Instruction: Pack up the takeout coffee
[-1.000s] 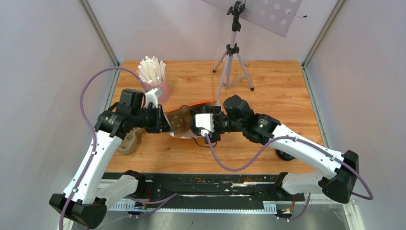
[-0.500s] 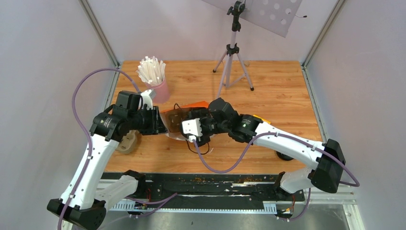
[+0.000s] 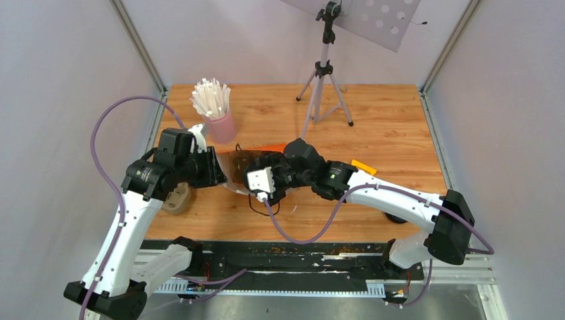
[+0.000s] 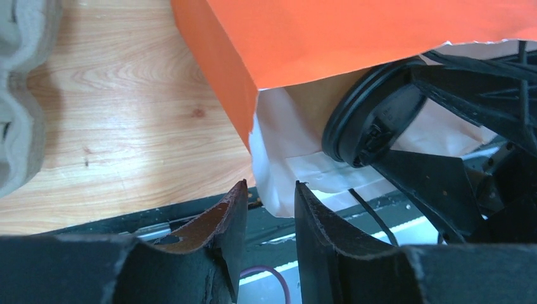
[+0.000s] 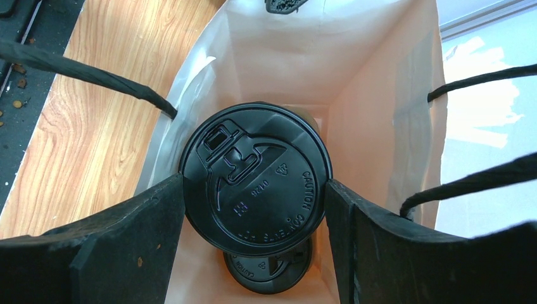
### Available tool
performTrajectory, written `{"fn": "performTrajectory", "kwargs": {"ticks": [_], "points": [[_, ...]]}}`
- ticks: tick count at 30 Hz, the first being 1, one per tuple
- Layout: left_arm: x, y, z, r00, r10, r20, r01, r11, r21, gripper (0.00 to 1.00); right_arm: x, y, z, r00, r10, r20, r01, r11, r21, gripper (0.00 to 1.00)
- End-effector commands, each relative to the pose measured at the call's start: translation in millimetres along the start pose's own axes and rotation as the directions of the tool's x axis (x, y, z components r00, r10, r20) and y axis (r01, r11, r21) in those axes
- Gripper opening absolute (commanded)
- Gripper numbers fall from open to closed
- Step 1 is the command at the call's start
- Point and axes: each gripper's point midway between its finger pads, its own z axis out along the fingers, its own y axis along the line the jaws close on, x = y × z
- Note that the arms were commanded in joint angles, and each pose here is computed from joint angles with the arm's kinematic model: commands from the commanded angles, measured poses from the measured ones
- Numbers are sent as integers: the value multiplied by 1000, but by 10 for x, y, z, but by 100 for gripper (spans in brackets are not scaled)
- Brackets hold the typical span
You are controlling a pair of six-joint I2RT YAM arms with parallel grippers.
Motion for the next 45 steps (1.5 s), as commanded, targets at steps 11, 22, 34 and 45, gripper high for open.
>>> {"fn": "performTrajectory", "kwargs": {"ticks": [11, 22, 34, 45], "points": [[-389, 106, -146, 985, -2, 173, 19, 995, -100, 43, -190, -167, -59, 998, -46, 40, 44, 998, 43, 63], [-330, 17, 2, 989, -6, 145, 11, 1000, -29, 34, -226, -279, -56, 998, -52, 40, 49, 996, 79, 63], [-251, -24, -15, 992, 77, 104, -78, 997, 5, 0, -220, -535, 10, 997, -78, 6, 76, 985, 153, 63], [-186, -34, -1, 989, 119, 89, -122, 992, 30, 0, -249, -610, 230, 989, -143, 46, 135, 980, 148, 63]]}}
